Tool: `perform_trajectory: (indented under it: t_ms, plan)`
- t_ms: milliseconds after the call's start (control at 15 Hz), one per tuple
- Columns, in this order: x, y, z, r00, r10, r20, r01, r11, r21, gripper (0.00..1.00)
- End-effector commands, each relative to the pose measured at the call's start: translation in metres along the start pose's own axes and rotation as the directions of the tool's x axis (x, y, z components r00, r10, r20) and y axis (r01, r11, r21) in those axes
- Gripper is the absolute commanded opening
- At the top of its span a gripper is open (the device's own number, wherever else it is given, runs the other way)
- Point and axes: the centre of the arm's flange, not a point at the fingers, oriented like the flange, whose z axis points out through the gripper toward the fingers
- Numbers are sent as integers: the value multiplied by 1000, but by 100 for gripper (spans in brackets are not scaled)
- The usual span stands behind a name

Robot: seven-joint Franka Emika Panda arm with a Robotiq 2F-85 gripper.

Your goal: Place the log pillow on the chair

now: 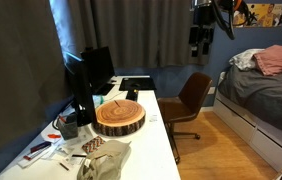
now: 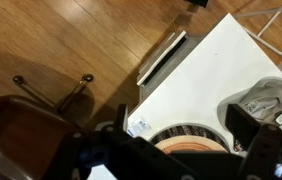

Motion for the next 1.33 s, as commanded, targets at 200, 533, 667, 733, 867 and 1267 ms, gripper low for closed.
perform_trajectory:
  t_ms: [200, 533, 667, 733, 867, 1267]
  plan:
    - [85, -39, 12, 994, -108, 32, 108, 994, 20, 100]
    - [143, -50, 46, 991, -133, 7, 132, 987, 87, 100]
    - [162, -40, 66, 991, -134, 1, 133, 985, 113, 100]
    - [170, -34, 74, 992, -127, -11, 127, 984, 122, 100]
    - [189, -19, 94, 994, -102, -46, 108, 982, 156, 100]
    - [245, 32, 165, 984, 29, -176, 7, 980, 201, 100]
